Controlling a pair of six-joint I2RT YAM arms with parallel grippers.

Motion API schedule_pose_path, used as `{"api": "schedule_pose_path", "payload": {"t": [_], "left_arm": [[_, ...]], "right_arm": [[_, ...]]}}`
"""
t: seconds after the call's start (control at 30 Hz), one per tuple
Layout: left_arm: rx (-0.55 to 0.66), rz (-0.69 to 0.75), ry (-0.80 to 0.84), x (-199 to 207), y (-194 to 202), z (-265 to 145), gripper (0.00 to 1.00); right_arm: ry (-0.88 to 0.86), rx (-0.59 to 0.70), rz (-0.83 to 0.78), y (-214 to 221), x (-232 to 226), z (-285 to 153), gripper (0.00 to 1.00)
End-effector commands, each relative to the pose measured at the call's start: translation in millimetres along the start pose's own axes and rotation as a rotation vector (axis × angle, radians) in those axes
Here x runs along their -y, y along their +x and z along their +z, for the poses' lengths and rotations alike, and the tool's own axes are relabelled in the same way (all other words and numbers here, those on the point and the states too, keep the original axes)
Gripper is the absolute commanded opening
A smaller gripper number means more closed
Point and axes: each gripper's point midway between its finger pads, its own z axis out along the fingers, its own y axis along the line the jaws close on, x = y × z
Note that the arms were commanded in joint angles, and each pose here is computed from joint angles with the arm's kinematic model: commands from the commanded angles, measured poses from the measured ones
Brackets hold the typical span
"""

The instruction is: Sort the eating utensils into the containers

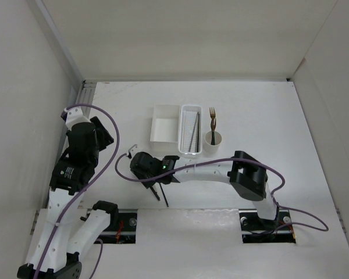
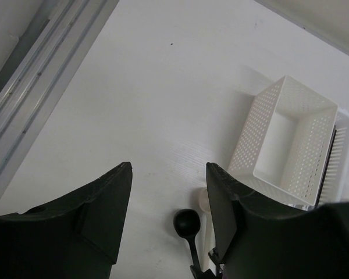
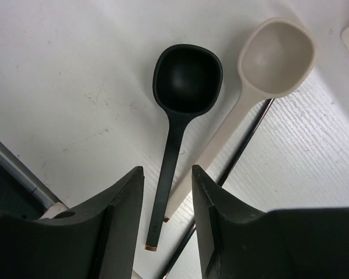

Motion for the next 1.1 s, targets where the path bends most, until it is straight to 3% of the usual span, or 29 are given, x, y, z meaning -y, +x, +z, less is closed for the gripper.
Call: {"api": "schedule_pose_path", "payload": {"t": [0.0, 0.5, 0.6, 0.67, 0.73, 0.83, 0.93, 1.0, 1.07], "left_arm": [[0.021, -0.017, 0.006, 2, -6, 3, 0.51], [0.014, -0.030, -0.006, -1, -5, 4, 0.51], [0.014, -0.030, -0.006, -1, -5, 4, 0.51], [0.010, -0.030, 0.002, 0, -4, 4, 0.51], [-0.005, 0.008, 0.030, 4, -2, 3, 0.51], [0.066, 0.086, 0.233, 33, -20, -14, 0.51], [0.231, 0.231, 0.460, 61, -50, -50, 0.60], [0.326, 0.336, 0.564, 72, -60, -71, 0.66], [0.324, 0.375, 0.706, 92, -55, -87, 0.67]], "right_arm": [[-0.044, 0.048, -0.001, -20, -12, -4, 0.44], [-0.053, -0.024, -0.006, 3, -18, 28, 0.40], [-0.073, -0.022, -0.004, 1, -22, 26, 0.21], [-0.073, -0.023, 0.008, 1, -22, 26, 0.00], [-0.061, 0.011, 0.014, -13, -20, 16, 0.00], [-0.094, 0.093, 0.032, -47, -26, -16, 0.00], [-0.148, 0.208, 0.086, -89, -26, -64, 0.00], [-0.186, 0.313, 0.166, -121, -15, -106, 0.00], [-0.190, 0.383, 0.245, -134, 14, -119, 0.00]]}}
